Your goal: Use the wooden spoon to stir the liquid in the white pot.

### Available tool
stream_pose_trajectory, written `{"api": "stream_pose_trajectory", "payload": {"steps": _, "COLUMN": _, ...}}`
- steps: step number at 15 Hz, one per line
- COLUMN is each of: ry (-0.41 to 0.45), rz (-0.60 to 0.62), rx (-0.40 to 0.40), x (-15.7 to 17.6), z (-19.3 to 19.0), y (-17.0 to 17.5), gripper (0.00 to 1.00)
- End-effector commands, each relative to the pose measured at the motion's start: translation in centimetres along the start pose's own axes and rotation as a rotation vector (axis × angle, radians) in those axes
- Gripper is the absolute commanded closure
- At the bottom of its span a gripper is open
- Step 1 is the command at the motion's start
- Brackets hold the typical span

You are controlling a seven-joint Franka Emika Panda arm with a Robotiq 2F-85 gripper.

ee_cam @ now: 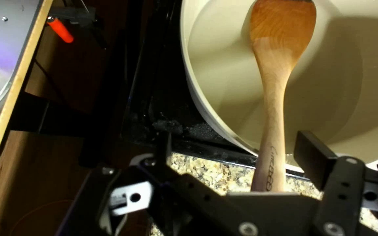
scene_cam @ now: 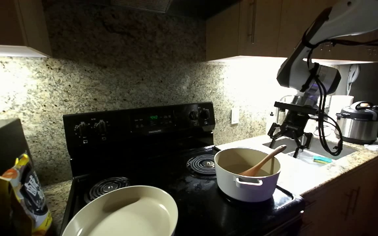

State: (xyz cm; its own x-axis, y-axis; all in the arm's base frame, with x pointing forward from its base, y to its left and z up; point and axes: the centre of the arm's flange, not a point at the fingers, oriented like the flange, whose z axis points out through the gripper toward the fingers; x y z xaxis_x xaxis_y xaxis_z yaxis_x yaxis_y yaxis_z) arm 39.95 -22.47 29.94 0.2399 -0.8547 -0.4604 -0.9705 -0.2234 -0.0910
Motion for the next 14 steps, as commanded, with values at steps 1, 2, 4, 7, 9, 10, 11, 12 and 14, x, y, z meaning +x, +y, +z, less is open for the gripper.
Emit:
{"api": "stream_pose_trajectory", "payload": {"steps": 1, "ry": -0.051, "rz": -0.001, "rx": 0.009, "x": 0.8, "z": 0.0, "y": -0.6, "gripper": 0.36}}
{"api": "stream_pose_trajectory", "payload": {"steps": 2, "ry": -0.054, "rz": -0.004, "rx": 0.007, "x": 0.9, "z": 0.0, "y": -0.9, "gripper": 0.42}}
{"api": "stream_pose_trajectory", "payload": {"steps": 4, "ry": -0.062, "rz": 0.0, "rx": 0.003, "x": 1.1, "z": 0.2, "y": -1.3, "gripper": 0.55}}
{"api": "stream_pose_trajectory", "payload": {"steps": 7, "ry": -0.071, "rz": 0.007, "rx": -0.003, "x": 1.5, "z": 0.2, "y": -1.8, "gripper": 0.75}}
{"api": "stream_pose_trajectory", "payload": {"steps": 9, "ry": -0.074, "rz": 0.008, "rx": -0.004, "x": 1.6, "z": 0.1, "y": -2.1, "gripper": 0.88}}
{"api": "stream_pose_trajectory", "payload": {"steps": 10, "ry": -0.073, "rz": 0.007, "rx": 0.0, "x": 1.6, "z": -0.1, "y": -2.1, "gripper": 0.82}}
{"api": "stream_pose_trajectory", "payload": {"steps": 11, "ry": -0.071, "rz": 0.007, "rx": 0.005, "x": 1.6, "z": -0.2, "y": -2.2, "gripper": 0.51}}
{"api": "stream_pose_trajectory", "payload": {"steps": 12, "ry": -0.067, "rz": 0.006, "rx": 0.014, "x": 1.7, "z": -0.4, "y": -2.2, "gripper": 0.54}}
{"api": "stream_pose_trajectory", "payload": {"steps": 14, "ry": -0.065, "rz": 0.006, "rx": 0.021, "x": 1.9, "z": -0.6, "y": -2.2, "gripper": 0.49}}
